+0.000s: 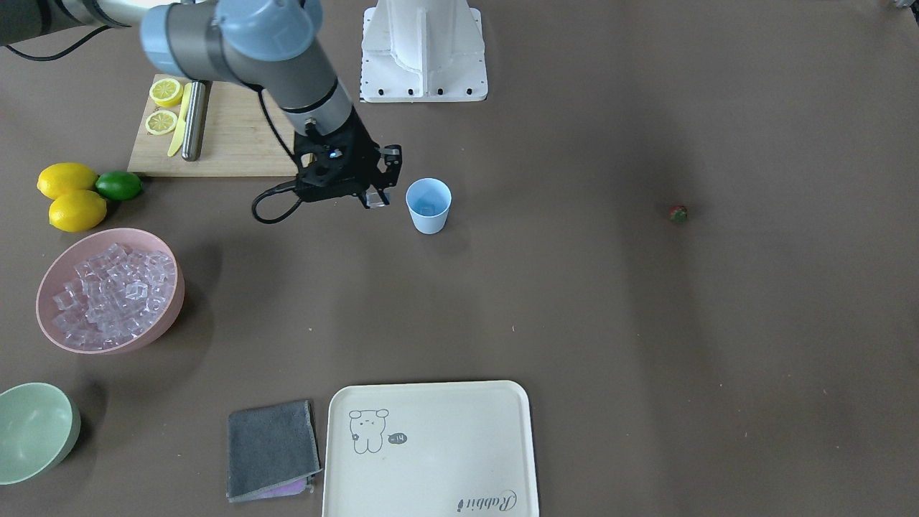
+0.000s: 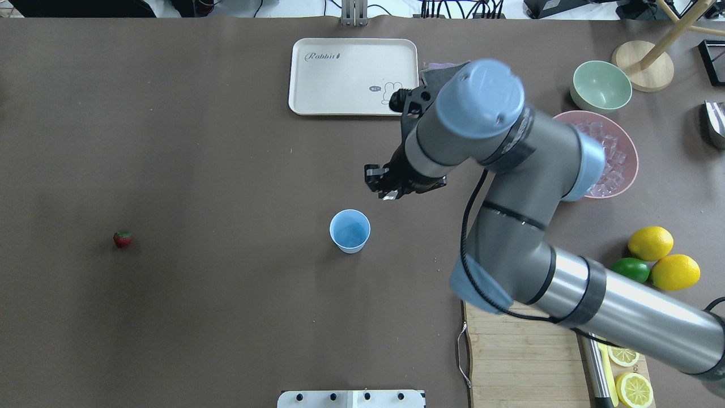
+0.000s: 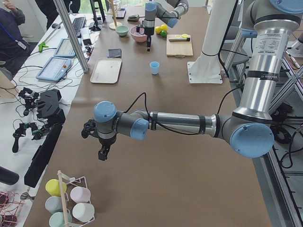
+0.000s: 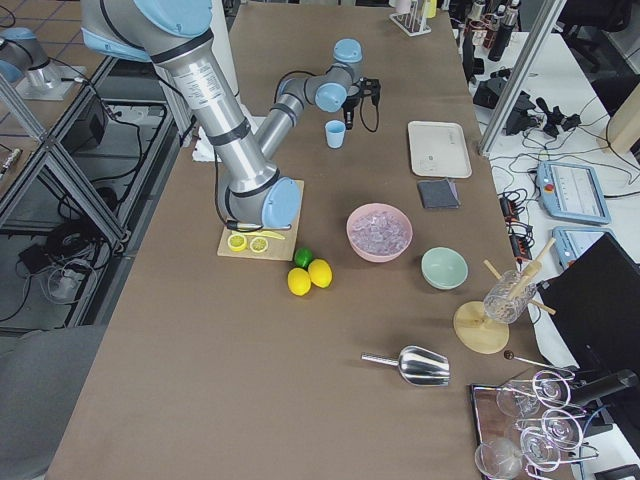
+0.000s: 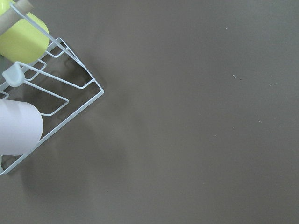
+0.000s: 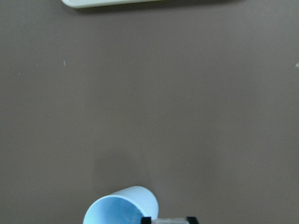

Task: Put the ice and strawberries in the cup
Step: 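Carry the ice cube with the right gripper over the blue cup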

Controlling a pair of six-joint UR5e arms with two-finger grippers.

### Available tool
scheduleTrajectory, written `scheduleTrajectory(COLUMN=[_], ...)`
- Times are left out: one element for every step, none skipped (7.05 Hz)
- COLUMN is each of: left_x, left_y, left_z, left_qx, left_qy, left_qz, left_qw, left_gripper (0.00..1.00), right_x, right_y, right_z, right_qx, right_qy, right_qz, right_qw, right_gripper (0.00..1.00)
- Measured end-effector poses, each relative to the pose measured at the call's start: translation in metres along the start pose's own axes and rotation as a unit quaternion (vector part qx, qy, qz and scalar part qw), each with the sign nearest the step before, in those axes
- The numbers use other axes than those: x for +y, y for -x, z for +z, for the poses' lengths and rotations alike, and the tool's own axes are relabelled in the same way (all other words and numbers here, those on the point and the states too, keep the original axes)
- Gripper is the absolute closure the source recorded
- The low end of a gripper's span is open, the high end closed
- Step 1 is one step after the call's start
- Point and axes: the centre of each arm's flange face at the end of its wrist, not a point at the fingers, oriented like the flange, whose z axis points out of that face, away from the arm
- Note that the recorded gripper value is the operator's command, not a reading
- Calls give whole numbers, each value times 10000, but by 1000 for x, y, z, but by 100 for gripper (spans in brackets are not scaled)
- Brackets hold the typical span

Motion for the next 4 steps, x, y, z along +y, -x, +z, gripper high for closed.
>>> scheduleTrajectory(left_x=[-1,-1,-1,-1], left_y=[2,4,5,6], left_z=[3,5,7,8], left_qx=[1,0,-1,-1], left_qy=[-1,-8,-12,-14], left_qz=[6,14,19,22], left_qw=[10000,10000,10000,10000], left_gripper=[2,2,2,2], right_x=[27,41,48,51], right_y=[19,27,30,33], right_z=[18,27,32,33], right_qx=[40,68,81,65], right_qy=[-107,-144,-160,-178], right_qz=[47,52,46,30], right_qw=[9999,9999,9998,9998], right_gripper=[100,100,73,2])
